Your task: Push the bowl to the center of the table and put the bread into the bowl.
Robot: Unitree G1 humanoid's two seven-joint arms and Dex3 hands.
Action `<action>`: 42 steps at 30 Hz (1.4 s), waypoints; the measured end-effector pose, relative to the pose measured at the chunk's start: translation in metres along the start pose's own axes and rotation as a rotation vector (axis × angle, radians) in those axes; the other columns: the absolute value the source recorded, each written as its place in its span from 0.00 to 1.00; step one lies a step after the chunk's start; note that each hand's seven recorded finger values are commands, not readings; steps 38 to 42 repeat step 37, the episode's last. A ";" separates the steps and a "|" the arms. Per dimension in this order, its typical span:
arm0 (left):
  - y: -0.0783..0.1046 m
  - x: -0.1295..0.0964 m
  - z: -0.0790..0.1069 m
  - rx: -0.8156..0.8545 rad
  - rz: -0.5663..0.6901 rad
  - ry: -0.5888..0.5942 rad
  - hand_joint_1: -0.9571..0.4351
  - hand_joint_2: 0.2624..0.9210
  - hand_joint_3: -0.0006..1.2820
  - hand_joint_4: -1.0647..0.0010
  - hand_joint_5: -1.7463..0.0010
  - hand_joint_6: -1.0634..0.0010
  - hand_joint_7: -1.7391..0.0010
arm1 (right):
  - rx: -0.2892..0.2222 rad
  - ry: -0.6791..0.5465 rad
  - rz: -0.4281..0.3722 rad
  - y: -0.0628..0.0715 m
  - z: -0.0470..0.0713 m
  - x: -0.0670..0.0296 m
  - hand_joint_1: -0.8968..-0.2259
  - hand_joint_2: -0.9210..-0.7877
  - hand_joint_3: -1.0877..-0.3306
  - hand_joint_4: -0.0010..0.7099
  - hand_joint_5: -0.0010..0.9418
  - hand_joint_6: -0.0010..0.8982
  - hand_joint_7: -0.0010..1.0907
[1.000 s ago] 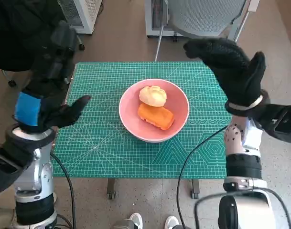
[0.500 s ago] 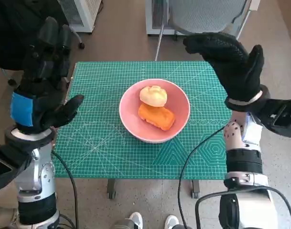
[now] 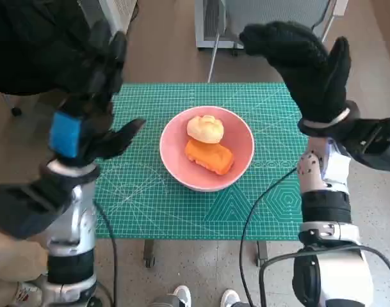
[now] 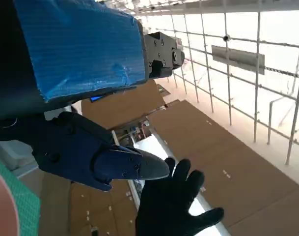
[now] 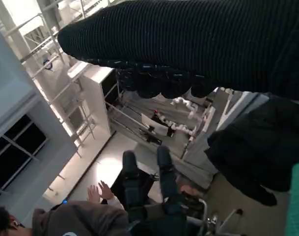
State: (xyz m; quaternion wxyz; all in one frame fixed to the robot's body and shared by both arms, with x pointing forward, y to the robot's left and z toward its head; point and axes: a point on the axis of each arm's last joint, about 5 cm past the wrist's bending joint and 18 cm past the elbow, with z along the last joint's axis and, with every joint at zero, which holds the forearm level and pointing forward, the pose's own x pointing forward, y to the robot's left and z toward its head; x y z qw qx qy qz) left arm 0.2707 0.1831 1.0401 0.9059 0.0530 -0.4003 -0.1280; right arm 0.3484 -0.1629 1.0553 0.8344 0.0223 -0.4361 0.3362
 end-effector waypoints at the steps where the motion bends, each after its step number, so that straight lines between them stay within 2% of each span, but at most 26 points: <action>1: 0.000 0.001 -0.001 0.000 -0.002 0.001 0.29 1.00 0.20 1.00 1.00 0.96 1.00 | 0.000 0.001 0.001 0.000 0.000 0.0000 0.39 0.00 0.56 0.27 0.00 0.24 0.00; 7: -0.002 0.005 -0.005 -0.020 -0.016 0.013 0.29 1.00 0.20 1.00 1.00 0.97 1.00 | -0.005 0.002 0.001 0.000 0.000 0.0000 0.39 0.00 0.56 0.26 0.00 0.23 0.00; 11: -0.002 0.004 -0.008 -0.041 -0.022 0.023 0.38 1.00 0.19 1.00 1.00 0.97 1.00 | -0.007 0.001 -0.001 0.000 0.000 -0.0004 0.39 0.00 0.55 0.26 0.00 0.23 0.00; 13: -0.002 0.004 -0.009 -0.037 -0.019 0.025 0.45 1.00 0.20 1.00 1.00 0.97 1.00 | -0.009 0.001 -0.001 0.000 0.000 -0.0007 0.40 0.00 0.55 0.26 0.00 0.23 0.00; 15: -0.002 0.003 -0.010 -0.022 -0.010 0.026 0.54 1.00 0.22 1.00 1.00 0.97 1.00 | -0.011 0.000 -0.002 0.000 0.000 -0.0010 0.41 0.00 0.55 0.26 0.00 0.23 0.00; 18: -0.002 0.003 -0.011 0.008 0.006 0.030 0.61 1.00 0.26 1.00 1.00 0.97 1.00 | -0.013 0.000 -0.003 -0.001 0.000 -0.0015 0.41 0.00 0.55 0.26 0.00 0.23 0.00; 28: -0.004 0.003 -0.013 0.036 0.020 0.039 0.64 1.00 0.29 1.00 1.00 0.98 1.00 | -0.019 -0.002 -0.003 -0.001 0.001 -0.0019 0.41 0.00 0.55 0.26 0.00 0.23 0.00; 42: -0.005 0.005 -0.016 -0.041 -0.005 0.031 0.63 1.00 0.31 1.00 1.00 0.98 1.00 | -0.034 -0.006 -0.003 -0.002 0.002 -0.0034 0.41 0.00 0.55 0.26 0.00 0.23 0.00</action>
